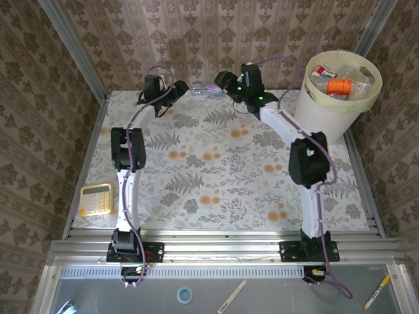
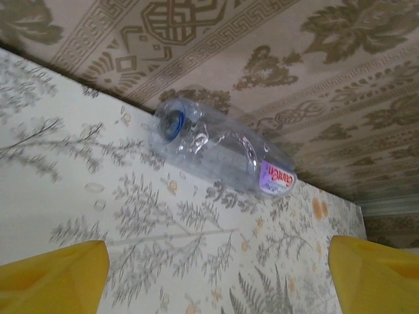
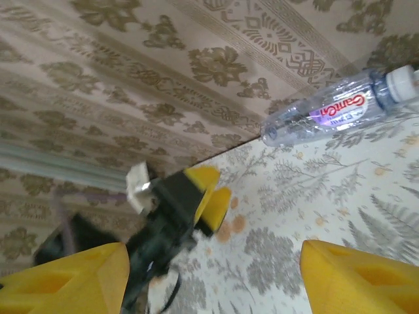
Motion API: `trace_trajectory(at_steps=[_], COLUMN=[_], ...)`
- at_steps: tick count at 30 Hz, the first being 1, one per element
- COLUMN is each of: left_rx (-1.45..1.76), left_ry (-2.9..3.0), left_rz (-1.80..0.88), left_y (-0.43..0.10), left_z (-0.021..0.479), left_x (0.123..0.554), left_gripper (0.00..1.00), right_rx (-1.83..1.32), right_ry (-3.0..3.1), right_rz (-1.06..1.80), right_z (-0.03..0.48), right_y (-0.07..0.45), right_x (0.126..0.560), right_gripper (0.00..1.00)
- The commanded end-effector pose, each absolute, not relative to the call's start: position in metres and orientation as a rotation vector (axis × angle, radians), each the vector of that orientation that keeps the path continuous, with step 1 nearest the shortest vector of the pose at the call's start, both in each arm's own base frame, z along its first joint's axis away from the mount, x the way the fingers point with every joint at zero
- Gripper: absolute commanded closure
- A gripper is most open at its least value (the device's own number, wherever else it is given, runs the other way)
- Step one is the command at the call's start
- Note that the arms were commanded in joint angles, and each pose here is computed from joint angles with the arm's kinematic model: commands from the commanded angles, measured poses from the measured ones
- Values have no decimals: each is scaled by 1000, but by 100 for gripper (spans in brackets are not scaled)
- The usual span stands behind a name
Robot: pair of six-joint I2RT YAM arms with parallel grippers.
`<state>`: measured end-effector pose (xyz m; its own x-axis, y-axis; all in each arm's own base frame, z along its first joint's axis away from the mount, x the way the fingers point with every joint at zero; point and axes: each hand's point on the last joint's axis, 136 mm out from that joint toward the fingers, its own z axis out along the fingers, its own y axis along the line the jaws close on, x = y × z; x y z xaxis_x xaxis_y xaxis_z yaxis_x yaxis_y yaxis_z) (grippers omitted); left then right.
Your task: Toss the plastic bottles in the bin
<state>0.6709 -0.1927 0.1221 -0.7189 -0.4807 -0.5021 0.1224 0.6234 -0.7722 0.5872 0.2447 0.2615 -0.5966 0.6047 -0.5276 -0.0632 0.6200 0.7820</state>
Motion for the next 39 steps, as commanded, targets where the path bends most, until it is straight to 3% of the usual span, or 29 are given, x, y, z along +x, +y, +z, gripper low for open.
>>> trace_trajectory(at_steps=[1, 13, 20, 26, 39], left_rx=[-254, -368, -400, -403, -325], left_ry=[2069, 2070, 2036, 1962, 1929], left_rz=[-1132, -988, -987, -1072, -1178], left_y=[-214, -207, -205, -215, -248], left_z=[145, 107, 94, 93, 86], left_x=[686, 713, 721, 728, 720], left_gripper=[14, 14, 13, 14, 21], right_rx=[335, 310, 405, 414, 442], right_ry=[2131, 2186, 2133, 2124, 2177], right_rz=[961, 1064, 1020, 1070, 1037], right_z=[235, 228, 217, 206, 175], right_y=[233, 200, 177, 190, 185], right_x=[554, 528, 572, 619, 641], right_gripper=[28, 27, 26, 27, 28])
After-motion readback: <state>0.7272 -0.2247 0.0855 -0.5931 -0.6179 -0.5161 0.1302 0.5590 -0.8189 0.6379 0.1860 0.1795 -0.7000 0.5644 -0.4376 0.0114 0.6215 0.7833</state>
